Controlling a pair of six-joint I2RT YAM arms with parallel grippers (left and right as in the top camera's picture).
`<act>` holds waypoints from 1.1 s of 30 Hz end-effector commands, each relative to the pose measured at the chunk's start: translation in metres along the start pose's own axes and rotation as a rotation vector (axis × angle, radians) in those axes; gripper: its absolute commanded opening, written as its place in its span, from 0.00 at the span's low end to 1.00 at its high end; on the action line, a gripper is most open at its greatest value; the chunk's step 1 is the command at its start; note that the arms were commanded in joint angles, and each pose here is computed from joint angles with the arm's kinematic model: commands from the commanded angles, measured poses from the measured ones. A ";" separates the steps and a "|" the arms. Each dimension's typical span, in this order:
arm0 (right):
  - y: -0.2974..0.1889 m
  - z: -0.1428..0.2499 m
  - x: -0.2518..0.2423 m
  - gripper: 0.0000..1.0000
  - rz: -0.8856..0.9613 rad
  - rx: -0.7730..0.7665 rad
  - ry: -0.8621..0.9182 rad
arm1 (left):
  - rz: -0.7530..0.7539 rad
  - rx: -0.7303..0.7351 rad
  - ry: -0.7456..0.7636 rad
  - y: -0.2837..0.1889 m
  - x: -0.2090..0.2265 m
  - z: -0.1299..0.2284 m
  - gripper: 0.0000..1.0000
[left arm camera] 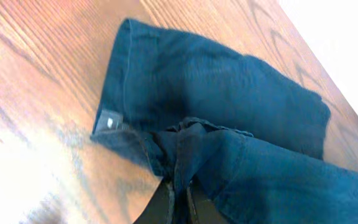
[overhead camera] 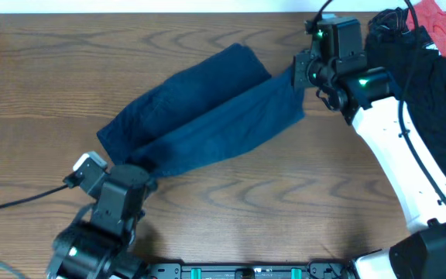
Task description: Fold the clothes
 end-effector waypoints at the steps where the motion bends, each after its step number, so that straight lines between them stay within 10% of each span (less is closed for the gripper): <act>1: 0.012 -0.013 -0.011 0.01 0.099 -0.072 -0.060 | -0.153 -0.098 -0.015 0.012 0.012 -0.018 0.06; 33: 0.142 0.010 0.041 0.01 -0.093 -0.156 -0.164 | -0.260 0.238 -0.054 0.150 0.063 -0.036 0.06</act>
Point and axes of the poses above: each gripper's point midway between its finger pads, its own y axis out along the fingers, its own x axis along the line the jaws close on, z = x × y, the point moved 4 cm from there along -y, back along the fingers, and after that the axes turned 15 degrees about y, right-handed, at the moved point
